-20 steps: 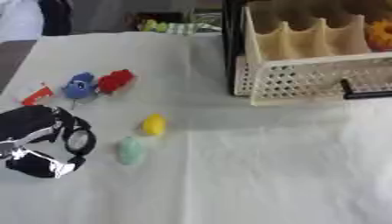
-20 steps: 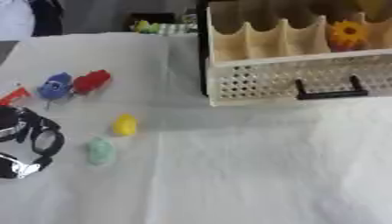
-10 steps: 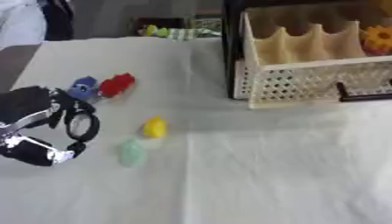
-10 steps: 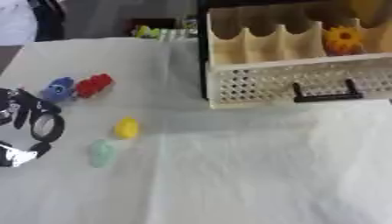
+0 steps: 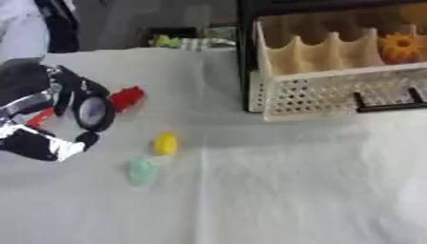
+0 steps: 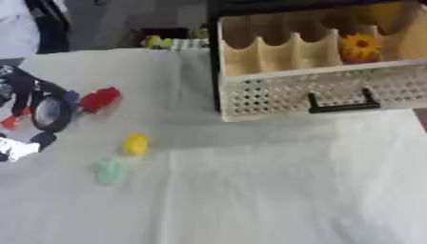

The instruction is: Pick up objects from table and place into drawer.

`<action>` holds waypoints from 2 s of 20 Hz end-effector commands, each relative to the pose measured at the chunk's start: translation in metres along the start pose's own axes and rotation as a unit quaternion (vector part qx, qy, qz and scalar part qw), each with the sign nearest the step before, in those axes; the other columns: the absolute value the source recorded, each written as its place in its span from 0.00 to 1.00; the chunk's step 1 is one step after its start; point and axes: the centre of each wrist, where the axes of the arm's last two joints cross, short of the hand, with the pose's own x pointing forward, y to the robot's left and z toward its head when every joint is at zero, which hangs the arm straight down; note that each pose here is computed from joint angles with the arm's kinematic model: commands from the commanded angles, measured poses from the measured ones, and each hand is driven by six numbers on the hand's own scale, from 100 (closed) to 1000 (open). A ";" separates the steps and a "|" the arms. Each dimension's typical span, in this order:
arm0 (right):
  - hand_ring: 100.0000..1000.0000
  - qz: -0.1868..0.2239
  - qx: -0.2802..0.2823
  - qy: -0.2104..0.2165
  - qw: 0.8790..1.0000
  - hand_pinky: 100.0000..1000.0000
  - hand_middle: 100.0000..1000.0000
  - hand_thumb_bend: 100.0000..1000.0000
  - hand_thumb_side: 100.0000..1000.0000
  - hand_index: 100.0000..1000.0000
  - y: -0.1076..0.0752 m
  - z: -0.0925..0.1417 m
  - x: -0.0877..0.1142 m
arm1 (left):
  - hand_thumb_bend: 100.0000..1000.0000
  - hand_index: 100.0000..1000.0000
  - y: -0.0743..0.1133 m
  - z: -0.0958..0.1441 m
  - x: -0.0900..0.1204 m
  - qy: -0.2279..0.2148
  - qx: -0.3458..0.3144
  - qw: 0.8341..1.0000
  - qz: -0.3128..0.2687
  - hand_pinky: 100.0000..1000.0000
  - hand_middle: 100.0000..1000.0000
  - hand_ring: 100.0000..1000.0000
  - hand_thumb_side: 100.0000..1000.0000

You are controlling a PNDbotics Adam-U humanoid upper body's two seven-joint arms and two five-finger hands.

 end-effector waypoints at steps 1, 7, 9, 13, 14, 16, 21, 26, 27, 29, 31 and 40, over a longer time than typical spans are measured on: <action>0.50 0.003 0.019 -0.013 1.000 0.53 0.26 0.00 0.95 0.65 0.000 -0.009 0.009 | 0.00 0.57 0.019 -0.005 0.007 -0.024 0.014 1.000 -0.004 0.00 0.36 0.30 0.17; 0.50 -0.004 0.034 -0.010 0.999 0.53 0.26 0.00 0.95 0.65 0.002 -0.011 0.011 | 0.00 0.57 0.042 -0.025 0.014 -0.060 0.040 0.997 0.005 0.00 0.36 0.29 0.16; 0.50 -0.005 0.037 -0.009 0.999 0.53 0.26 0.00 0.95 0.65 0.003 -0.012 0.011 | 0.00 0.56 0.049 -0.032 0.016 -0.072 0.048 0.996 0.006 0.00 0.35 0.29 0.16; 0.50 -0.010 0.044 -0.009 0.999 0.53 0.26 0.00 0.95 0.65 0.005 -0.014 0.012 | 0.00 0.56 0.061 -0.049 0.021 -0.097 0.065 0.993 0.015 0.00 0.35 0.28 0.16; 0.50 -0.012 0.046 -0.010 0.999 0.53 0.26 0.00 0.95 0.65 0.005 -0.015 0.013 | 0.00 0.56 0.064 -0.054 0.022 -0.102 0.069 0.992 0.019 0.00 0.35 0.28 0.16; 0.50 -0.015 0.049 -0.010 0.999 0.53 0.26 0.00 0.95 0.65 0.007 -0.016 0.013 | 0.00 0.56 0.070 -0.064 0.023 -0.112 0.075 0.991 0.027 0.00 0.35 0.28 0.16; 0.50 -0.019 0.055 -0.009 0.998 0.53 0.26 0.00 0.95 0.65 0.009 -0.017 0.014 | 0.00 0.55 0.084 -0.090 0.024 -0.125 0.094 0.987 0.042 0.00 0.34 0.27 0.16; 0.50 -0.022 0.060 -0.009 0.998 0.53 0.26 0.00 0.95 0.65 0.010 -0.019 0.015 | 0.00 0.55 0.092 -0.110 0.024 -0.137 0.113 0.982 0.057 0.00 0.34 0.26 0.16; 0.50 -0.023 0.061 -0.009 0.998 0.53 0.26 0.00 0.95 0.65 0.011 -0.019 0.015 | 0.00 0.54 0.092 -0.113 0.025 -0.139 0.117 0.981 0.061 0.00 0.33 0.26 0.16; 0.50 -0.025 0.063 -0.010 0.998 0.53 0.26 0.00 0.95 0.65 0.012 -0.020 0.016 | 0.00 0.54 0.094 -0.121 0.026 -0.143 0.124 0.980 0.070 0.00 0.33 0.26 0.16; 0.51 -0.027 0.064 -0.011 0.998 0.53 0.26 0.00 0.95 0.65 0.013 -0.022 0.017 | 0.00 0.54 0.095 -0.127 0.028 -0.149 0.131 0.977 0.077 0.00 0.33 0.26 0.16; 0.51 -0.044 0.072 -0.017 0.996 0.53 0.26 0.00 0.94 0.65 0.019 -0.028 0.020 | 0.00 0.54 0.087 -0.148 0.030 -0.157 0.142 0.972 0.102 0.00 0.33 0.26 0.18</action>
